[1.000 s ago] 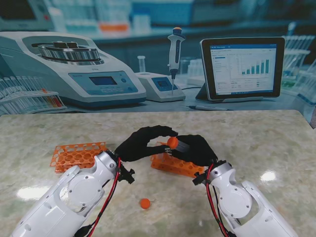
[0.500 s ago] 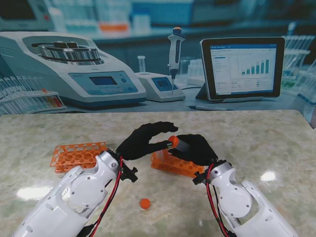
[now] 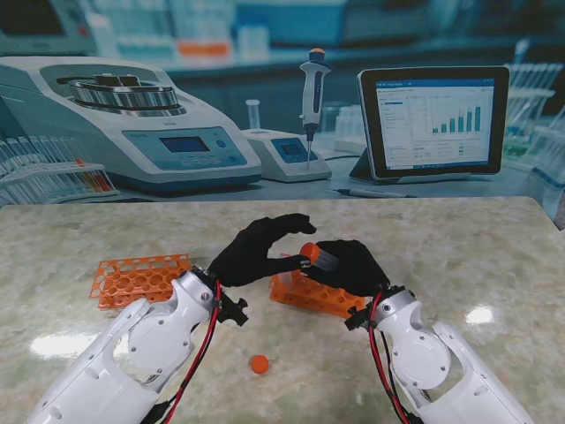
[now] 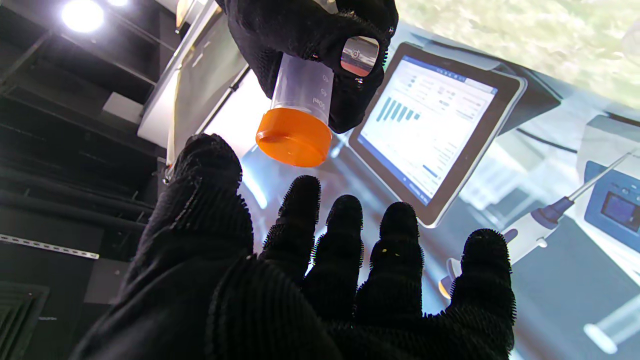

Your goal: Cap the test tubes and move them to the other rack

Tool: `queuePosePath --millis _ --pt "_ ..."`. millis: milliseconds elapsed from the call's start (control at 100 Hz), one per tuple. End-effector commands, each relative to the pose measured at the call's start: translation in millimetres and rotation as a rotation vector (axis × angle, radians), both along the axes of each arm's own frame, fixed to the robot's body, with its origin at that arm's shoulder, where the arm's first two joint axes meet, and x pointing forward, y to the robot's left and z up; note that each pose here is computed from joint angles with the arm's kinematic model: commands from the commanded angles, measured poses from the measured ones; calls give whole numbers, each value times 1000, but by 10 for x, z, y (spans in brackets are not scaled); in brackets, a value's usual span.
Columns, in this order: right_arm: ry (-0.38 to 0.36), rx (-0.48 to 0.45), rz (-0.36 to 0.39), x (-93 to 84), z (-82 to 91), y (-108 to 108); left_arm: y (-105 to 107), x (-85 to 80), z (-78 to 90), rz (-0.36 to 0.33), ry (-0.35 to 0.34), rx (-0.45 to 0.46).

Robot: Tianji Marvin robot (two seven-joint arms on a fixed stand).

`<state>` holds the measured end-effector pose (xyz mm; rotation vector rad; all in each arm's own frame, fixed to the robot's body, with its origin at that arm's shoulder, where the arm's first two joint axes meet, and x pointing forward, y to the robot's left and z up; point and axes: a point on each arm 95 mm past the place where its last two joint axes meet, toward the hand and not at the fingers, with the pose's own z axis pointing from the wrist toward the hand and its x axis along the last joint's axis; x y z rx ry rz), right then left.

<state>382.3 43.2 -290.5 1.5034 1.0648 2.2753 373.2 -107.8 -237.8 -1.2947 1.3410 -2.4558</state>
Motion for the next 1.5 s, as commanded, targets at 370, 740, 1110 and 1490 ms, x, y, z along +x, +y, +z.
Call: queuePosePath --millis 370,740,1110,1490 --pt "8 6 0 -16 -15 23 -21 -8 -66 10 -19 29" --pt "9 6 0 -11 -14 27 -68 7 -92 3 -17 25" --pt "12 5 1 -7 -17 29 -90 15 -96 -1 -5 11" --pt "9 5 1 -10 -11 24 -112 15 -109 9 -15 8"
